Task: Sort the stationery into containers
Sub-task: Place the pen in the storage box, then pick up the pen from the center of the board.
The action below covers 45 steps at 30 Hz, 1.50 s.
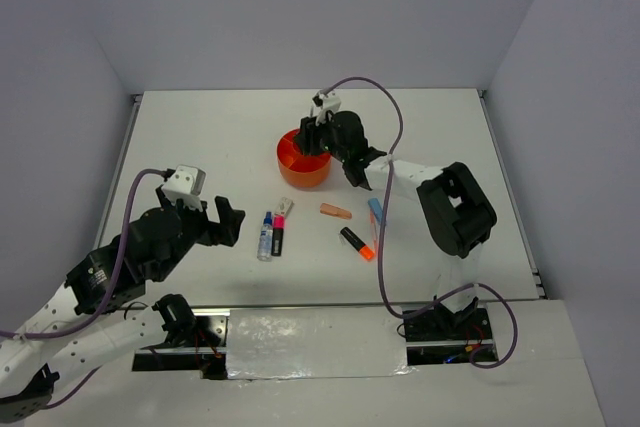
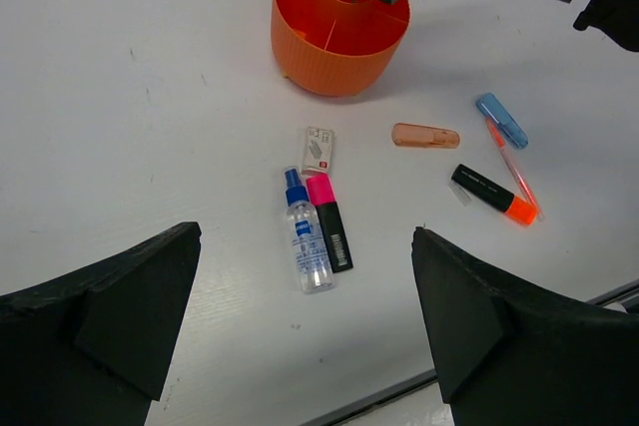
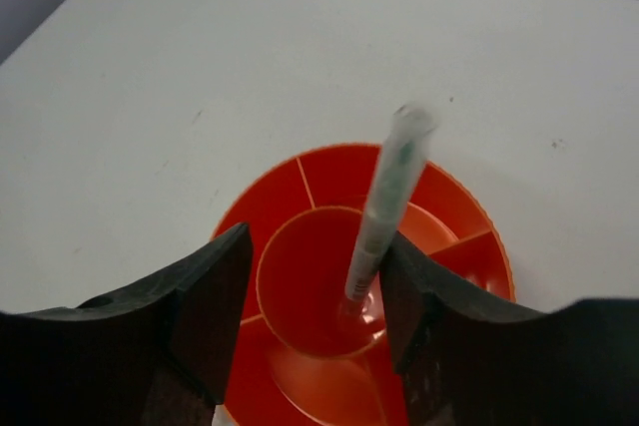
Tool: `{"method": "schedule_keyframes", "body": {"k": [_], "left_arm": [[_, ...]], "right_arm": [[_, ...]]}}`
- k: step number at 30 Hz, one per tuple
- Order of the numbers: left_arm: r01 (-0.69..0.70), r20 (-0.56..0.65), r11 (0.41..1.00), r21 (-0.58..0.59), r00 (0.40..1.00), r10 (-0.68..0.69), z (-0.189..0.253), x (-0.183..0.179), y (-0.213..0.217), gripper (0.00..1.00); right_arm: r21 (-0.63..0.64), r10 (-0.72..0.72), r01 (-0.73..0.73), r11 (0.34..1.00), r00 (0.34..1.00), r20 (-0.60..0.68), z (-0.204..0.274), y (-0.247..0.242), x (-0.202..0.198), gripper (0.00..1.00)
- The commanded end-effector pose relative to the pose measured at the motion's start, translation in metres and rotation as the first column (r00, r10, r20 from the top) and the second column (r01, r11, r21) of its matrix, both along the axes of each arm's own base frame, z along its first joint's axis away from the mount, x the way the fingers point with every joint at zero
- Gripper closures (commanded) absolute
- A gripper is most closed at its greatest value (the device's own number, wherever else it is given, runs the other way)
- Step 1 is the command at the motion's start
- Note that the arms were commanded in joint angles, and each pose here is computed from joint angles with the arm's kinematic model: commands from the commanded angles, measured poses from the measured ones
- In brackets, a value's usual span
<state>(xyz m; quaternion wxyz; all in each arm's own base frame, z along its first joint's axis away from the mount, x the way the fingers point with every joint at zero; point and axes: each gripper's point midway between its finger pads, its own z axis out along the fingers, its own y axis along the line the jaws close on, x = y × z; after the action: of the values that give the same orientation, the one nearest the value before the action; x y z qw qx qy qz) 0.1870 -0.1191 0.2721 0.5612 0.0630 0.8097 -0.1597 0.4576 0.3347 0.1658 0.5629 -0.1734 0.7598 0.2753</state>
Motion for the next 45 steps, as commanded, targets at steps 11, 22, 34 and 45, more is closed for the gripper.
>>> {"method": "schedule_keyframes", "body": {"k": [11,22,34,45], "left_arm": [[0.020,0.026,1.000,-0.022,0.999,-0.019,0.007,0.004,-0.006,0.01],[-0.041,0.013,0.999,-0.018,0.999,0.042,0.005,0.010,0.003,0.01],[-0.083,-0.035,0.996,0.034,0.996,0.084,-0.009,0.017,0.005,0.01],[-0.080,-0.044,0.996,0.048,0.996,0.082,-0.013,0.017,0.006,0.01]], "right_arm": [[0.131,-0.043,0.019,0.991,0.982,0.184,0.131,-0.027,-0.033,0.00],[-0.163,-0.269,0.240,0.957,0.944,-0.192,0.095,-0.124,-0.115,0.00],[-0.373,-0.385,0.220,0.902,0.800,-0.461,-0.028,-0.179,-0.203,0.18],[-0.490,-0.447,0.166,0.856,0.714,-0.540,-0.086,-0.178,-0.200,0.33]]}}
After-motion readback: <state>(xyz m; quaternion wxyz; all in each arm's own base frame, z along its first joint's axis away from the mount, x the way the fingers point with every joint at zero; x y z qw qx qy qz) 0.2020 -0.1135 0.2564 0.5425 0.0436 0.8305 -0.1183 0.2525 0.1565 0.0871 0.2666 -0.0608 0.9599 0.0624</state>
